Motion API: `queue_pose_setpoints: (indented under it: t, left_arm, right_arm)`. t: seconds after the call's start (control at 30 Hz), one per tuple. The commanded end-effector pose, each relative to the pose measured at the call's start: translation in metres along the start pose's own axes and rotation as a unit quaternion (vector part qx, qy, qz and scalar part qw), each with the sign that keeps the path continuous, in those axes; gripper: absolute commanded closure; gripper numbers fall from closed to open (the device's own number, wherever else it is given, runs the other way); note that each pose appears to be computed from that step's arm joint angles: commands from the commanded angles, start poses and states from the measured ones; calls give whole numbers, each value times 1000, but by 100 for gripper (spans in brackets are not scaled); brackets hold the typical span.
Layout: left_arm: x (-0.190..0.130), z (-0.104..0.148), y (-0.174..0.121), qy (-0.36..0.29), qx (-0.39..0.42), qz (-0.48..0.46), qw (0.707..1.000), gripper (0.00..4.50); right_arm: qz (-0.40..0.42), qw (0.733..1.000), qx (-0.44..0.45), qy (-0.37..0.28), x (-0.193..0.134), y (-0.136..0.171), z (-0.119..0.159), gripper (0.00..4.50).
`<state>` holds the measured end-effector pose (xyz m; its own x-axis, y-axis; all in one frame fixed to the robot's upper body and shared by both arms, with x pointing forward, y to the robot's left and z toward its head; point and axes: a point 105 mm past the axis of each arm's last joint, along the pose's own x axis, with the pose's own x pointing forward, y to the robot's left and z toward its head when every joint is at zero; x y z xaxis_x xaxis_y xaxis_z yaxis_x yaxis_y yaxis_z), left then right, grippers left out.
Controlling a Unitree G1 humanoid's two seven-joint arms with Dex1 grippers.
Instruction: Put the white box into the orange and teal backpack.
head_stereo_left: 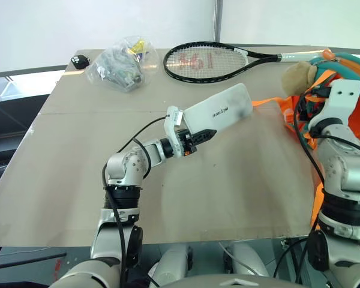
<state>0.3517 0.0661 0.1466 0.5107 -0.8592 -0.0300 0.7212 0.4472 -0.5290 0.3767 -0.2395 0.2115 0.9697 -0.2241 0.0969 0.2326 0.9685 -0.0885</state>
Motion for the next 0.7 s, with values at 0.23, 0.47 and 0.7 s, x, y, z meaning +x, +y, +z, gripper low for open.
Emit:
queue_pose_setpoints:
  t: [0.23,0.47,0.7]
  left_arm:
    - [-8,31,1,-76,47,37,995,335]
    - [-11,60,23,-158,50,113,980,335]
    - [-45,83,31,-186,97,123,970,335]
  right_arm:
    - [128,982,-23,-140,6,36,46,447]
    - [463,855,44,-228,-47,122,95,447]
    - [600,792,-36,-108,-83,122,41,447]
